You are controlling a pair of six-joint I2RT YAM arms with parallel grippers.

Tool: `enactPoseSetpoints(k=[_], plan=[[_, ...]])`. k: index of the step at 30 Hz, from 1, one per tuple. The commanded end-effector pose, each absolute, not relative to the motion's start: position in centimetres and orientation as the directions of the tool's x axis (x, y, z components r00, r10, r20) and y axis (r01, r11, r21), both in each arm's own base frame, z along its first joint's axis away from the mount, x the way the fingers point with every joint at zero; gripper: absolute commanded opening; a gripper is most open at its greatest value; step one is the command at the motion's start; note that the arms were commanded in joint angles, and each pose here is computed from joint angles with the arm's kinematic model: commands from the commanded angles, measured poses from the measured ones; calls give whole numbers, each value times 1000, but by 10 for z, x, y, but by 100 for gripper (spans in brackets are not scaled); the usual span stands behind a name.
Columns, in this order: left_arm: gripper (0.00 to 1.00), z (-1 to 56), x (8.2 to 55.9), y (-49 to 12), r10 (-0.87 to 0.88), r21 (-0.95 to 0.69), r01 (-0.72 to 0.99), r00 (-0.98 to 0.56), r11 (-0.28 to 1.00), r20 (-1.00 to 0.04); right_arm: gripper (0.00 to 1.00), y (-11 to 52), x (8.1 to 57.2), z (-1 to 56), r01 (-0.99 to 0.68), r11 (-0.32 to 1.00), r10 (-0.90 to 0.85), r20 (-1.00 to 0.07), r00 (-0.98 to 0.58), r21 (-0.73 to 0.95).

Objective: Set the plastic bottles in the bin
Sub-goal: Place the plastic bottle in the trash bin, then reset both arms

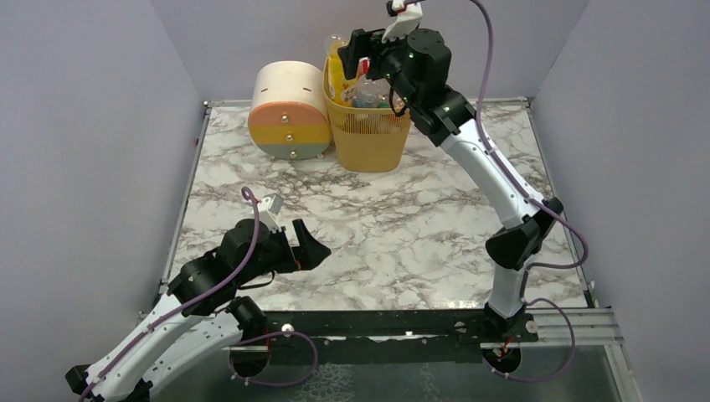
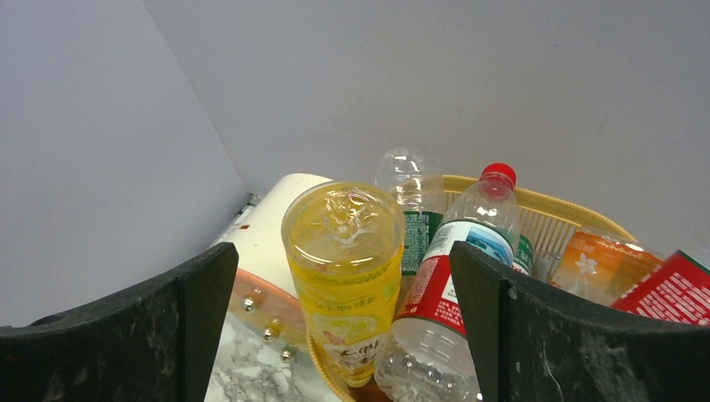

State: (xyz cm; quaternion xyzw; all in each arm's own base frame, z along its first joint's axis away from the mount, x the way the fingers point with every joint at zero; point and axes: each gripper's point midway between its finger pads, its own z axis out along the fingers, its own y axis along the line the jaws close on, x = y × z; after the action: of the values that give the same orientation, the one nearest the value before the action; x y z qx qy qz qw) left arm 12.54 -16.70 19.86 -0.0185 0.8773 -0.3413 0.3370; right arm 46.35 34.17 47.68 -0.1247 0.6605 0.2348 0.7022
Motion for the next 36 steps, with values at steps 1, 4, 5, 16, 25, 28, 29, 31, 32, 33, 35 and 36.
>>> enactPoseSetpoints(k=[1,4,5,16,25,28,29,31,32,33,35,36], plan=[[99,209,128,-171,-267,-621,230,-754,750,-601,100,314,427,504,-485,854,213,-977,-3,188],[99,208,131,-172,-270,-619,230,-749,751,-606,100,299,408,500,-475,857,205,-978,-42,200],[99,208,132,-173,-271,-619,229,-747,752,-606,100,294,402,497,-473,857,203,-978,-54,204],[99,213,151,-184,-254,-586,260,-716,767,-650,99,252,358,425,-405,890,136,-971,-197,207],[99,208,185,-174,-211,-442,222,-641,869,-738,99,202,329,332,-245,953,85,-931,-354,180],[99,204,195,-170,-208,-407,200,-617,892,-759,99,190,321,302,-223,960,70,-918,-391,168],[99,202,198,-168,-211,-396,188,-608,899,-766,99,186,320,294,-210,965,62,-916,-396,156],[99,198,205,-163,-213,-369,162,-583,915,-784,99,174,319,276,-154,979,59,-906,-420,135],[99,195,209,-161,-214,-359,152,-571,921,-792,99,169,319,266,-131,983,58,-902,-428,125],[99,193,214,-159,-218,-347,137,-556,928,-802,99,164,319,260,-114,986,61,-903,-426,121],[99,186,221,-161,-214,-332,130,-539,934,-815,99,157,320,249,-91,988,73,-903,-424,123],[99,182,225,-161,-207,-320,127,-532,939,-821,99,154,321,244,-81,989,78,-903,-422,123]])
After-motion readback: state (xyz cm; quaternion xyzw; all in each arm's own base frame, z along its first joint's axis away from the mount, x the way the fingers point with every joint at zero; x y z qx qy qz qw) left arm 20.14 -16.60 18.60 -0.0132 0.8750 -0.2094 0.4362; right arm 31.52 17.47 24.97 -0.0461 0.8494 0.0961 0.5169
